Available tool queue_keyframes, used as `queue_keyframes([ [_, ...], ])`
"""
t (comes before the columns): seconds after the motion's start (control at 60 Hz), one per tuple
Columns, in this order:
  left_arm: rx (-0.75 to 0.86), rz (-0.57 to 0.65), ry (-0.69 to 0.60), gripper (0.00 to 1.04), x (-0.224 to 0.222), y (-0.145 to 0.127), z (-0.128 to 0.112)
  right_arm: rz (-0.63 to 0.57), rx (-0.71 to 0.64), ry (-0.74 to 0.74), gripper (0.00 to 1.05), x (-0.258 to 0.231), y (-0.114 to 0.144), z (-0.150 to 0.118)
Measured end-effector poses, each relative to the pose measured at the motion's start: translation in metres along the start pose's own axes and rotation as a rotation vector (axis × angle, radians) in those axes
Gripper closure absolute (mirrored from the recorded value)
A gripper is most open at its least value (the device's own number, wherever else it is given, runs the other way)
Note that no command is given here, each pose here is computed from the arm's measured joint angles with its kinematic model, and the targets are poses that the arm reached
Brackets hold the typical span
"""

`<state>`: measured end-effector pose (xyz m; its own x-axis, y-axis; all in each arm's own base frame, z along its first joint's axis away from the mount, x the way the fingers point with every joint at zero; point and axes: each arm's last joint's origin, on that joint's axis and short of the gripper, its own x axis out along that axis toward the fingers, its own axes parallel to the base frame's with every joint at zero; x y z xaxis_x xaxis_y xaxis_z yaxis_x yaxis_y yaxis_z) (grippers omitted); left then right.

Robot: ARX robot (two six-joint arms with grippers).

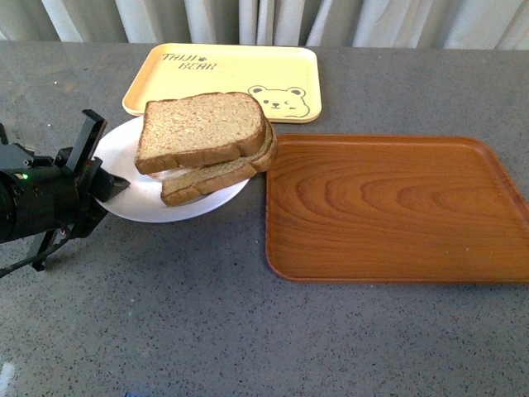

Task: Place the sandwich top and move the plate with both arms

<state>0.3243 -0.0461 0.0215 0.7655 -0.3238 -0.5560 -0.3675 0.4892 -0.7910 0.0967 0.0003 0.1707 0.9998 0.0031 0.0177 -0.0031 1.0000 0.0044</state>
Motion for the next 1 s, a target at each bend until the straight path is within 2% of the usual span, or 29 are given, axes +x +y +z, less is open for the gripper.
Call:
queue_keyframes([
  [0.15,0.002,-0.042,-0.008,1.02,-0.006,0.002,0.0,0.0,0.0,0.0,0.09,0.0,0.0,0.0],
  [0.517,-0.017,-0.053,-0.001,1.02,-0.02,-0.002,-0.001,0.0,0.0,0.0,0.09,0.0,0.0,0.0],
  [0.683,0.001,-0.059,0.005,1.02,-0.025,-0.015,0.001,0.0,0.0,0.0,0.09,0.0,0.0,0.0],
  [1.0,0.075,-0.108,0.017,1.02,-0.009,-0.058,0.019,0.0,0.0,0.0,0.09,0.0,0.0,0.0],
])
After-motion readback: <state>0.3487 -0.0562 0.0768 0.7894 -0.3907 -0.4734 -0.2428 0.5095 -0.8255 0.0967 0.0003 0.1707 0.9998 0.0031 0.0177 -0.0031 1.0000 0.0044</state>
